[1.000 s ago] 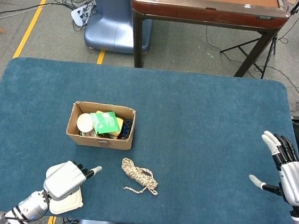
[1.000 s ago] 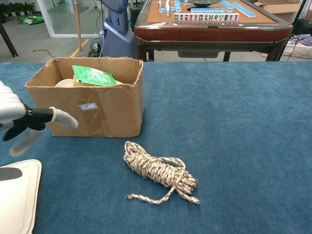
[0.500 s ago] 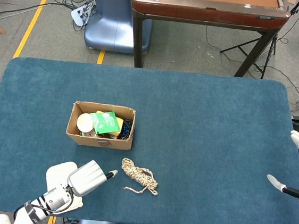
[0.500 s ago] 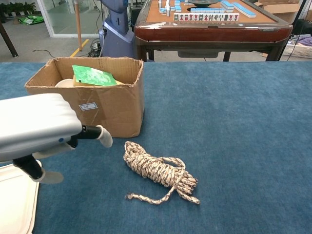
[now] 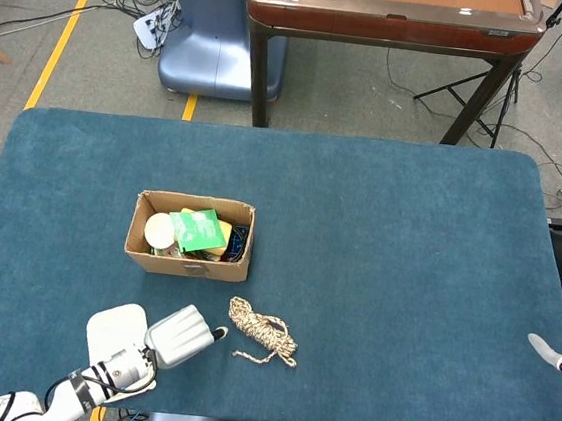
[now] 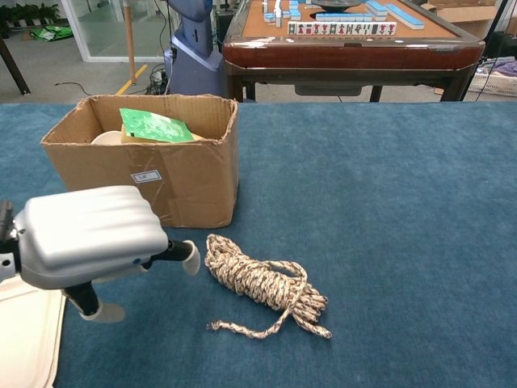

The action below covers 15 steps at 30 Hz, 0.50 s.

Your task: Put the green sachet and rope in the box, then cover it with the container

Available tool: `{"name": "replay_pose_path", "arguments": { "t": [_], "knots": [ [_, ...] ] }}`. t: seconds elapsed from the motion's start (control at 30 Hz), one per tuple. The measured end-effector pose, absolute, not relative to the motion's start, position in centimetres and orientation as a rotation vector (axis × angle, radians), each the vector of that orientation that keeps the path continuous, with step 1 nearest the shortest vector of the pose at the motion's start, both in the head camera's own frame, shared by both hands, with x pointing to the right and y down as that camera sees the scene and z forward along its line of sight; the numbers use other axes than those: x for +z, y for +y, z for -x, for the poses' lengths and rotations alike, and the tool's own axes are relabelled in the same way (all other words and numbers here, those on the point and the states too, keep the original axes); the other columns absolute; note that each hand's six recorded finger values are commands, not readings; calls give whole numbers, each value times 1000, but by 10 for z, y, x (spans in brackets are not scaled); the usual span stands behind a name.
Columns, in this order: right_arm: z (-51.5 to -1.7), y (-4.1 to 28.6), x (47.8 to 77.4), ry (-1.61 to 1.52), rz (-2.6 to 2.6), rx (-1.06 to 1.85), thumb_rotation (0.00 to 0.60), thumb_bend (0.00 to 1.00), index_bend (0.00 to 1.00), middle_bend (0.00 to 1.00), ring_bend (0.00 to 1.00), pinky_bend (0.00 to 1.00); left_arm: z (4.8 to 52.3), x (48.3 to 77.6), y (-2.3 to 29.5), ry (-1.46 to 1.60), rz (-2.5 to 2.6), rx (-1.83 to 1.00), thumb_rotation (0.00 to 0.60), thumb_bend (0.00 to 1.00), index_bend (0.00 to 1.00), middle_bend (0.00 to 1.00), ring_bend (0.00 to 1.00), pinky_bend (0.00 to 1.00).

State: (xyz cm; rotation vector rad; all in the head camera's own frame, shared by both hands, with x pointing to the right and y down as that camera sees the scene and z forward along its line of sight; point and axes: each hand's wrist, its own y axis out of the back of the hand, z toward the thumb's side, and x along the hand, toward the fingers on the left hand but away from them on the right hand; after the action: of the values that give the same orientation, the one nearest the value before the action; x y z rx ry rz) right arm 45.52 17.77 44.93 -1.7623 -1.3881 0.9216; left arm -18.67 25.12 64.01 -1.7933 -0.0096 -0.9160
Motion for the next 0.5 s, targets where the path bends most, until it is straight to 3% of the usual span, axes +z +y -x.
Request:
{"name": "replay_pose_path", "arguments": {
  "t": [0.5],
  "knots": [
    [-468,179,432,-1480,1755,833,600,0,98,102,0,39,154,647,253,-41,1849,-893,600,123,144,906,830,960]
  ]
}}
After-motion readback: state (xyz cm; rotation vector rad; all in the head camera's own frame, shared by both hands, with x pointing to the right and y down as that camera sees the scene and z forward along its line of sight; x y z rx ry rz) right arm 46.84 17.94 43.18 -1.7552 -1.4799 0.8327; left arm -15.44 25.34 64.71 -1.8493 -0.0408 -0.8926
